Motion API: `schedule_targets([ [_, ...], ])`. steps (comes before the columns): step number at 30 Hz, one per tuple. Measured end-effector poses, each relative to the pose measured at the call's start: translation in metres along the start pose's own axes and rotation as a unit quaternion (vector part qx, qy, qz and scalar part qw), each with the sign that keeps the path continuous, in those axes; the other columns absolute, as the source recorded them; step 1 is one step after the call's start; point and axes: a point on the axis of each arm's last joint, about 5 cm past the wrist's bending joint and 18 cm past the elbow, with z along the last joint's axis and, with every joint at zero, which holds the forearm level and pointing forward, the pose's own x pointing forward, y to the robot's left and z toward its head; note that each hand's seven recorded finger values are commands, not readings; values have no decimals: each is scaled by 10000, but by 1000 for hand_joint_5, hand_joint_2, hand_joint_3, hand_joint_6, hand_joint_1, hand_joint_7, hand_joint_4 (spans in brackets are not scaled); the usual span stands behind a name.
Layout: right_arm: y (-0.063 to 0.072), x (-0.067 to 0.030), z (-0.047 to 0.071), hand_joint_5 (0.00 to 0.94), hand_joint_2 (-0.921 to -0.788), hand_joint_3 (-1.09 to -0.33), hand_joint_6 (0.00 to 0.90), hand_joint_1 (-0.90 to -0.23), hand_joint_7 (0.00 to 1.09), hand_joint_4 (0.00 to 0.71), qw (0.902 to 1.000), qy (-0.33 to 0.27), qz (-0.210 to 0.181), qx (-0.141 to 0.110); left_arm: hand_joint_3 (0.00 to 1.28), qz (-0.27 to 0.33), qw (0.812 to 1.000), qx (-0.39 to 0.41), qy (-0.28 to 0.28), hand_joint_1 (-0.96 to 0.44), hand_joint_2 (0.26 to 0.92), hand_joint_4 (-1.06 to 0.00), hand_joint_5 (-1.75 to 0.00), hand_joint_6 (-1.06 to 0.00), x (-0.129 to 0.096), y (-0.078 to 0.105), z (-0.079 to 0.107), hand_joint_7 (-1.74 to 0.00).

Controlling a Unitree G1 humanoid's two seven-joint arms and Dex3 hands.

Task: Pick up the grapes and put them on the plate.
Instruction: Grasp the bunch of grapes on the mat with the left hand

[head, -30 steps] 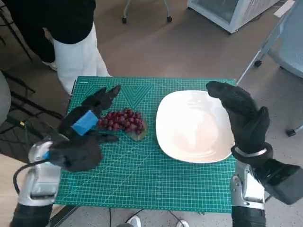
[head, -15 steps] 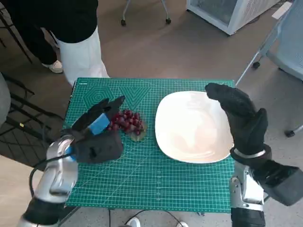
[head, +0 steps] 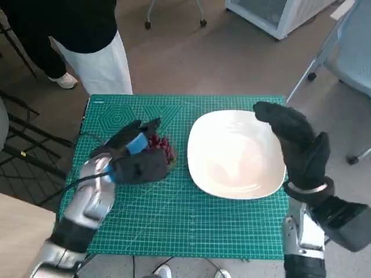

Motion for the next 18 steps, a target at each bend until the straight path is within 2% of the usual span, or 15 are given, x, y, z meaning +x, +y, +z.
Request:
schedule_targets([
  [18, 0, -9, -4, 1, -921, -598, -1, -495, 528, 281, 10000, 11, 3, -7, 0, -480, 9979, 313, 305, -345, 707, 1, 1, -140, 342, -114, 109, -6],
])
